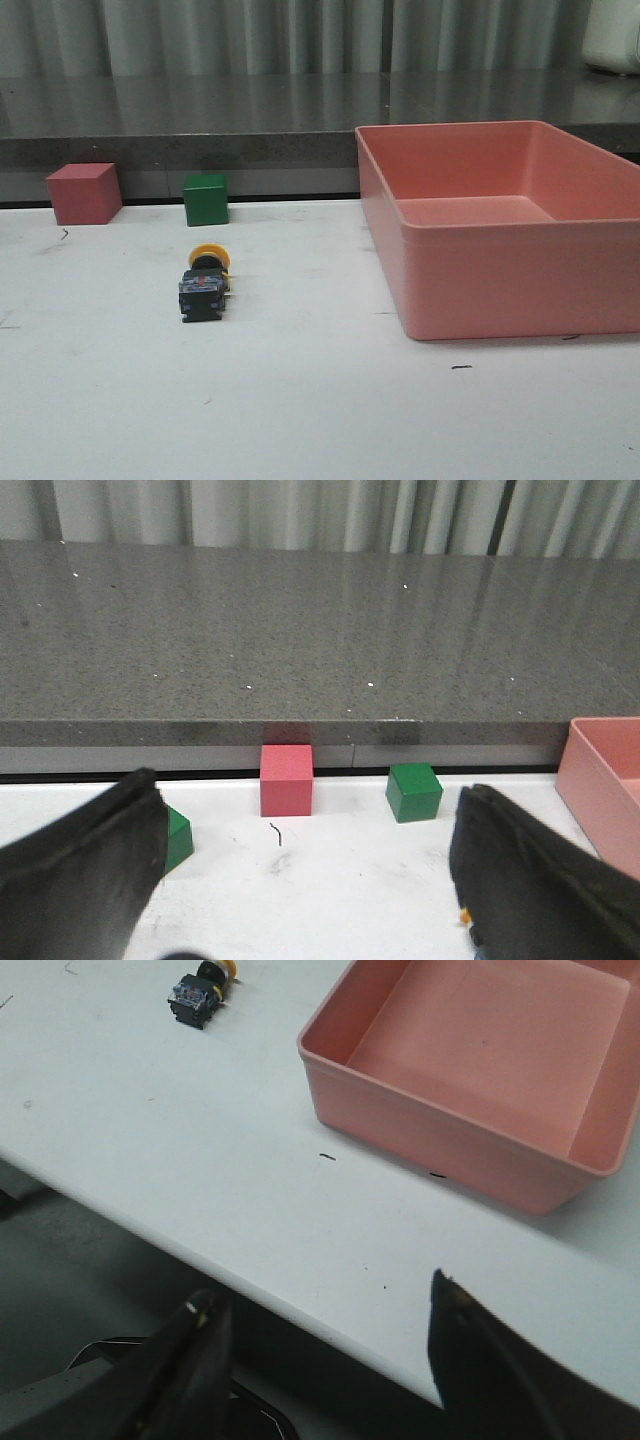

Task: Place and stand button with both arms
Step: 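Open the right gripper and withdraw it upward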

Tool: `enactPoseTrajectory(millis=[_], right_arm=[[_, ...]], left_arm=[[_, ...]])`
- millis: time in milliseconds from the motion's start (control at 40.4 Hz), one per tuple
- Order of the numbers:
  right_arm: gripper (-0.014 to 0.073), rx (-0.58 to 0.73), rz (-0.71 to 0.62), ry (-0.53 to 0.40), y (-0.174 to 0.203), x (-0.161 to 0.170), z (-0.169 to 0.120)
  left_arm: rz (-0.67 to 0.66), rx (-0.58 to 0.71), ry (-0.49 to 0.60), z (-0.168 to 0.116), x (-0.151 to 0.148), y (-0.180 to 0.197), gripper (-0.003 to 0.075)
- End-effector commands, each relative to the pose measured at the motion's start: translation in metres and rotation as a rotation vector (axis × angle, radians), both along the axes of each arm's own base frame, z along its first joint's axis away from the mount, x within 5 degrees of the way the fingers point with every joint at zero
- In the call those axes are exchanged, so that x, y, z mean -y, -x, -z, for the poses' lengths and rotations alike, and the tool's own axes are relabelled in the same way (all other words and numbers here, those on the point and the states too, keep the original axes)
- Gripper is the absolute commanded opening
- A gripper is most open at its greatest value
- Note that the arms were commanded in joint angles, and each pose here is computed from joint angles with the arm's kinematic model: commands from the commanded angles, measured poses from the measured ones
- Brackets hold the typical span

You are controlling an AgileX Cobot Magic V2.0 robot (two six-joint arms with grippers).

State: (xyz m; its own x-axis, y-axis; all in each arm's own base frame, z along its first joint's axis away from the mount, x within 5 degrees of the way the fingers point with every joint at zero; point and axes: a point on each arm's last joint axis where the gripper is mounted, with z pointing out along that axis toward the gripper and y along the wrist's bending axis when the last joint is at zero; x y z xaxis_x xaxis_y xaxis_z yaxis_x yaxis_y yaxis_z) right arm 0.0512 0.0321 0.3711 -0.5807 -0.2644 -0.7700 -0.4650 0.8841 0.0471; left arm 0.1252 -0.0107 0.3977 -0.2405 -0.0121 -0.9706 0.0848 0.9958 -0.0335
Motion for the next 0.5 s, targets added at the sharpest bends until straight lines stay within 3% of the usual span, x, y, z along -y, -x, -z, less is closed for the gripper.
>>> enactPoseTrajectory(millis=[0, 471], right_arm=[[0.0456, 0.066, 0.005, -0.032, -0.002, -0.001, -0.011], [0.0456, 0.065, 0.005, -0.031, -0.002, -0.001, -0.010]], left_arm=[[0.063, 0.054, -0.020, -0.015, 0.009, -0.017, 0.0568], [0.342, -0.207, -0.118, 0.014, 0.088, -0.110, 0.0568]])
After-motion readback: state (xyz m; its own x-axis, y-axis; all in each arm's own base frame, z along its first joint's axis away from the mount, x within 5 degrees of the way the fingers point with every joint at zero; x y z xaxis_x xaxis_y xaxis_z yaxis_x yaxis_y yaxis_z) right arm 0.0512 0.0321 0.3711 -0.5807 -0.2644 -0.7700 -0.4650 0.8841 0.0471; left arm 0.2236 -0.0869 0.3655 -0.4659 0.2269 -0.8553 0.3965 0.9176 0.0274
